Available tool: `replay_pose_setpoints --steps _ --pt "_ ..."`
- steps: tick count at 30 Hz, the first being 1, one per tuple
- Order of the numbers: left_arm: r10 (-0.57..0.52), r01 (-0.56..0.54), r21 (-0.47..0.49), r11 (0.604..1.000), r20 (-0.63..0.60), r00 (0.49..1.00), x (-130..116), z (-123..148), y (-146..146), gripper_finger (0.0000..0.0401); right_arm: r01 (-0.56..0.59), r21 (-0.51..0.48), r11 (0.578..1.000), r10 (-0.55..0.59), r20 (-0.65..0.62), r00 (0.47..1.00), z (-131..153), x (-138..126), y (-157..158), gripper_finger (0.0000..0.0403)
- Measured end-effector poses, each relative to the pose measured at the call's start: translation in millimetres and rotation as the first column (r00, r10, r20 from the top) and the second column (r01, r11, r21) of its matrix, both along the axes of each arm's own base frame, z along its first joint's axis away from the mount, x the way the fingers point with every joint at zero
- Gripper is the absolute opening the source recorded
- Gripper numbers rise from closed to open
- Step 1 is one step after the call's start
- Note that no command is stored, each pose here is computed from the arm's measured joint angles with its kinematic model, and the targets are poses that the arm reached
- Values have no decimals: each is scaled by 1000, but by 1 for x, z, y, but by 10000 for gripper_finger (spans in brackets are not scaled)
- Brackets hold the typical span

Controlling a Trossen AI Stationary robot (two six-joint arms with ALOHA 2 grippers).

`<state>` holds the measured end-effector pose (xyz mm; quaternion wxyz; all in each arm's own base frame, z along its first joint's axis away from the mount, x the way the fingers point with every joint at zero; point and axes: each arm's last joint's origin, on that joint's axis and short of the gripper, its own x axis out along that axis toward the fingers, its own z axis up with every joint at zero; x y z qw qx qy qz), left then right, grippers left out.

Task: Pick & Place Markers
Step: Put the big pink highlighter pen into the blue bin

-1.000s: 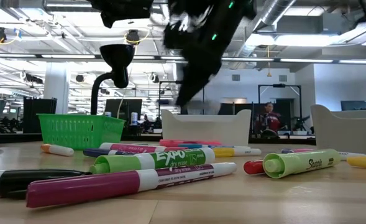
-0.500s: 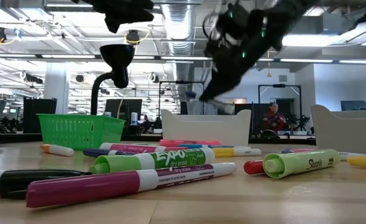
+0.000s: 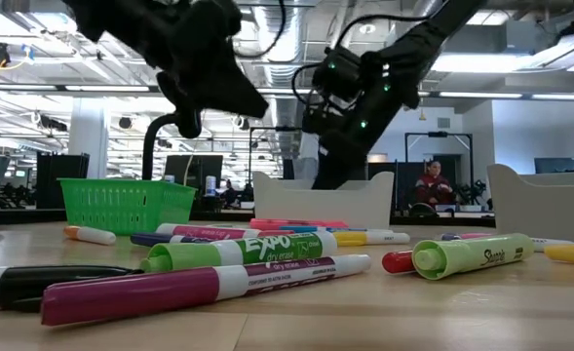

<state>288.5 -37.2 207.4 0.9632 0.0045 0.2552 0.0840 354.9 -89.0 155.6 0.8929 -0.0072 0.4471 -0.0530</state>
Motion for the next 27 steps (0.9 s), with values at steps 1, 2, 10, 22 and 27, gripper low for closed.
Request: replay_pose_setpoints --steps 1,2,10,22,27 --pt "-4 4 -23 1000 -7 1000 2 -4 0 165 -1 -3 1000 1 8 1000 3 2 0 145" --pt "-11 11 -44 999 -13 1000 4 -7 0 165 -3 -7 1000 4 23 1000 5 5 0 156" --pt "17 -25 -78 997 -102 995 15 -37 3 147 23 -10 1000 -23 -5 1000 49 -5 16 203" --pt "81 -92 -32 995 -252 964 25 -83 33 153 -19 -30 999 22 105 994 110 -37 65 167" --pt "80 -86 -8 996 -273 959 28 -96 39 182 -42 -50 998 47 95 994 110 -38 77 153"
